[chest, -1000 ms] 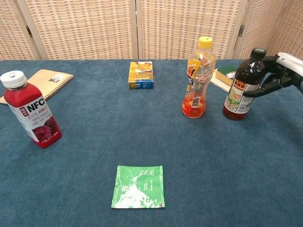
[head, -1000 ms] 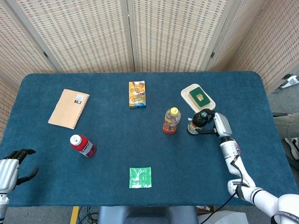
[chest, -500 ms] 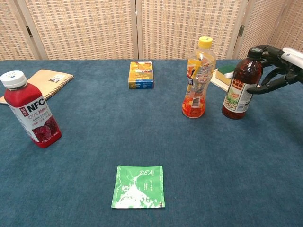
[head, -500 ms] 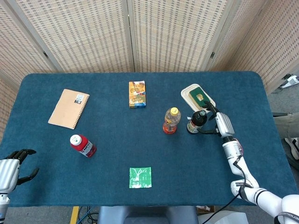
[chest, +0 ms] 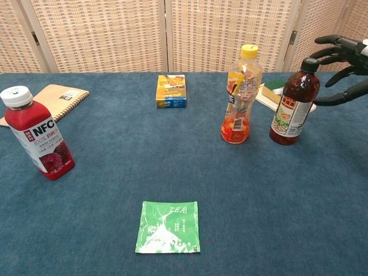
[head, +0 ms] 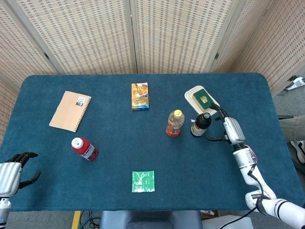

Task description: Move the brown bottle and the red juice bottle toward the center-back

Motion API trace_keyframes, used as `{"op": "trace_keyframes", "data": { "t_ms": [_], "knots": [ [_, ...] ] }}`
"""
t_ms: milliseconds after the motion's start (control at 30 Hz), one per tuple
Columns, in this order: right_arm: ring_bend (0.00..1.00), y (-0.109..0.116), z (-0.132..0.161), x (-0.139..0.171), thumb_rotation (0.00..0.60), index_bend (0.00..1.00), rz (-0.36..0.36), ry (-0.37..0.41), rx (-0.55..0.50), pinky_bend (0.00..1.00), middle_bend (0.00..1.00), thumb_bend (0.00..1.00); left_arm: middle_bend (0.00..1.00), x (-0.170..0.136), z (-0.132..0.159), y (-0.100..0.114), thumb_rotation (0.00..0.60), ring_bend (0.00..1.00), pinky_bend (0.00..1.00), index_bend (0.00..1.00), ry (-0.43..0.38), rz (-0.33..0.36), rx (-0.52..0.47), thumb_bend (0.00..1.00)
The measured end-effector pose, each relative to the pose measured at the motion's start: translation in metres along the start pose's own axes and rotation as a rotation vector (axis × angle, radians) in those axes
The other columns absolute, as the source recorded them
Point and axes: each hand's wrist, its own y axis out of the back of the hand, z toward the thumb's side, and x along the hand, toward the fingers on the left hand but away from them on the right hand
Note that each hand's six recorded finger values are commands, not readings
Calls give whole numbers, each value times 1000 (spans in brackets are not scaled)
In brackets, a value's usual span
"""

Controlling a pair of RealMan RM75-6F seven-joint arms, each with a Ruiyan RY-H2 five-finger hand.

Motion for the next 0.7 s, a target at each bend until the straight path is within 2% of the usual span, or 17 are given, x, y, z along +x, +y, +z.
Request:
{"op": "trace_keyframes", "data": {
  "t_ms": [333, 533, 700],
  "knots": [
    [105, 42, 28, 42, 600, 16, -37, 85, 74, 335, 137, 35, 374, 3, 13, 2, 600, 365, 549, 347, -36, -4, -43, 213],
    [105, 61, 32, 73, 600, 16, -46, 99, 141, 333, 143, 36, 374, 11, 26, 4, 600, 365, 550, 336, -65, -9, -75, 213],
    [105, 72, 35, 96, 600, 16, -67, 122, 171, 333, 172, 35, 373, 17, 39, 5, 600, 352, 551, 302, -83, -14, -171, 213]
  ]
}}
